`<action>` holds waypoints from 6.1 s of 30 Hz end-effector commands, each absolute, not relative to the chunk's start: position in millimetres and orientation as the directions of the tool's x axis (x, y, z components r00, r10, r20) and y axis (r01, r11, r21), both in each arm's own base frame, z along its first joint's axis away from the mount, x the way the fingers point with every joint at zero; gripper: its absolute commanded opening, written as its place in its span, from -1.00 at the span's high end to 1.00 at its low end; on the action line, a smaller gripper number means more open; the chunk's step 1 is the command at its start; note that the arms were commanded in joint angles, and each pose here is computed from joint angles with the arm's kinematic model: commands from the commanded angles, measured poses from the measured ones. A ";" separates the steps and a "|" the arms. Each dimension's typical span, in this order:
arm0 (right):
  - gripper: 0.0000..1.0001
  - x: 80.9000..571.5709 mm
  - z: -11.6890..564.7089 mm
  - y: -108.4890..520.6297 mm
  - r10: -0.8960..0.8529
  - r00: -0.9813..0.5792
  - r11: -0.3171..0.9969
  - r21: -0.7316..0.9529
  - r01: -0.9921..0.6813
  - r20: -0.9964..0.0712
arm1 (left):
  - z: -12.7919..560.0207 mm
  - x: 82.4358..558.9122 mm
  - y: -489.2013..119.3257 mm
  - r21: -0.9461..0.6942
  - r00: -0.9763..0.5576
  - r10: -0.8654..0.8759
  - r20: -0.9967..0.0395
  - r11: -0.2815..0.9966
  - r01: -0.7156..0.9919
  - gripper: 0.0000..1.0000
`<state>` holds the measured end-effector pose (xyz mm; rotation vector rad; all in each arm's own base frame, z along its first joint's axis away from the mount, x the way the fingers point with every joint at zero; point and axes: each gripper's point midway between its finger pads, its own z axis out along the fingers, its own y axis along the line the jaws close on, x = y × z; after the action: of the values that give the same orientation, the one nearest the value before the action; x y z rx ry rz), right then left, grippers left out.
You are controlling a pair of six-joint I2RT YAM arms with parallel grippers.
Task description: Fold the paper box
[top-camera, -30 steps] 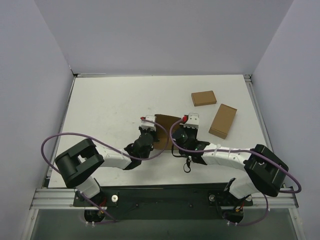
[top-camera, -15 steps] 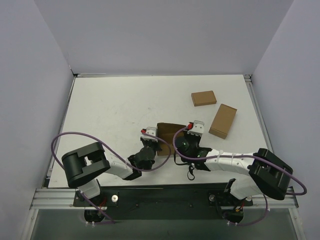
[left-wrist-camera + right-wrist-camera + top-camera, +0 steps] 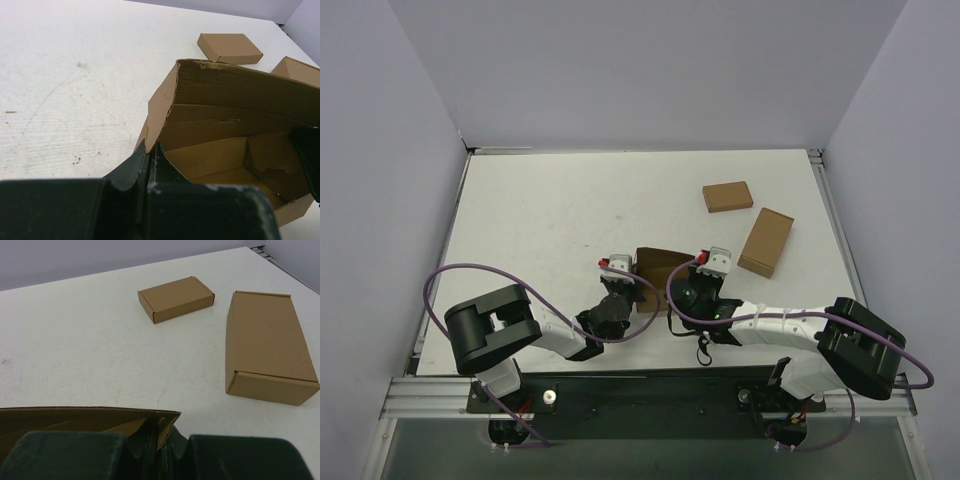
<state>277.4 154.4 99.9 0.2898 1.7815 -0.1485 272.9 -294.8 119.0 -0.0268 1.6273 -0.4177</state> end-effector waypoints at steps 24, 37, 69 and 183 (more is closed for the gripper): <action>1.00 247.4 64.3 185.4 0.112 -0.351 0.990 0.073 0.122 -0.929 | 176.9 232.4 -374.2 -0.445 -0.209 -0.398 -0.893 0.718 0.535 1.00; 1.00 239.5 75.5 179.8 0.166 -0.334 0.983 0.127 0.135 -0.928 | 202.9 240.6 -362.2 -0.397 -0.148 -0.380 -0.913 0.743 0.539 1.00; 0.55 225.4 115.1 249.0 0.155 -0.310 0.981 0.183 -0.063 -0.938 | 104.1 270.0 -243.9 -0.254 -0.180 -0.193 -0.965 0.860 0.442 1.00; 0.42 146.4 111.7 312.8 -0.822 -0.004 0.498 -0.715 -0.491 -0.570 | 92.5 207.6 -210.1 -0.487 -0.719 -0.101 -0.688 0.799 0.354 -0.69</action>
<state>147.2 311.6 101.8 -1.1597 1.6546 -0.3561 206.0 -208.9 93.0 0.1951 2.2773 -0.7714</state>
